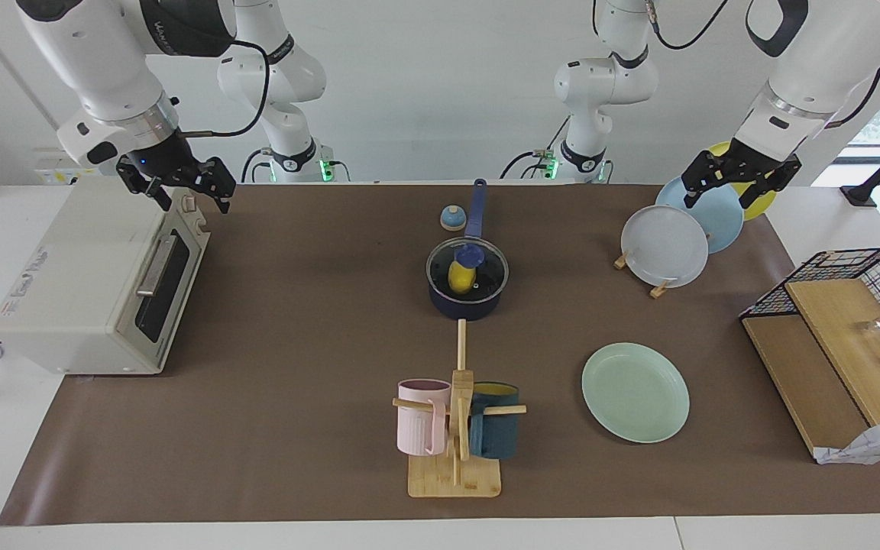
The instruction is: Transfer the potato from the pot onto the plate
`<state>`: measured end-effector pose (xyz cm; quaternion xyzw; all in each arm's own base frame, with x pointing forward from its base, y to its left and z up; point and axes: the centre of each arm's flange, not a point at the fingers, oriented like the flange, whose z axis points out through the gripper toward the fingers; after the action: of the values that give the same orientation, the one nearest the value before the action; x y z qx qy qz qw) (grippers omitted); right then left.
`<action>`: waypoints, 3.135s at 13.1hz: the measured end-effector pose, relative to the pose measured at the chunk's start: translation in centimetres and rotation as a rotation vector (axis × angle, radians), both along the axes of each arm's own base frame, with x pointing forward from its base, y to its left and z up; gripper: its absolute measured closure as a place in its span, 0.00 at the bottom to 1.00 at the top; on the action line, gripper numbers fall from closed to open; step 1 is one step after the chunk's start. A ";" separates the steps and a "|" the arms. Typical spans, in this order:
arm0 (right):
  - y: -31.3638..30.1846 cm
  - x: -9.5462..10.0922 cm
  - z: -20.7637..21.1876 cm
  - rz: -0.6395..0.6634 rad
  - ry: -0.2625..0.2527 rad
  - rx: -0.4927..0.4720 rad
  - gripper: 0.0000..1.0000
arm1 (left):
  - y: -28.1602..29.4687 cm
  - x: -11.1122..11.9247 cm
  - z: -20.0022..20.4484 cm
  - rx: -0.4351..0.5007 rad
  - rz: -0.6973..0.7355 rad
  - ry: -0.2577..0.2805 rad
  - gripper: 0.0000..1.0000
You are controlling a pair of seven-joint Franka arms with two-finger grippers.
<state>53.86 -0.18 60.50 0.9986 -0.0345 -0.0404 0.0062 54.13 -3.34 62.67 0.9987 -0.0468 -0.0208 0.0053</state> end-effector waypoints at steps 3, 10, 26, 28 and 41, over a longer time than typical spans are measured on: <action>1.0 0.2 0.1 0.046 -0.020 0.005 0.00 | 0.0 0.0 0.0 0.000 0.000 0.000 0.00; 14.5 0.8 0.8 0.176 -0.074 0.022 0.00 | 0.0 0.0 0.0 0.000 0.000 0.000 0.00; 43.2 -4.6 -15.9 0.154 -0.139 0.039 0.00 | 0.0 0.0 0.0 0.000 0.000 0.000 0.00; 42.6 -5.3 -16.5 0.156 -0.146 0.041 0.00 | 0.0 0.0 0.0 0.000 0.000 0.000 0.00; 42.6 -7.3 -18.9 0.210 -0.212 0.039 0.00 | 0.0 0.0 0.0 0.000 0.000 0.000 0.00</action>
<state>46.59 42.43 41.60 0.9953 0.0707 0.0654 -0.0125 54.13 -3.34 62.67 0.9987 -0.0468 -0.0208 0.0053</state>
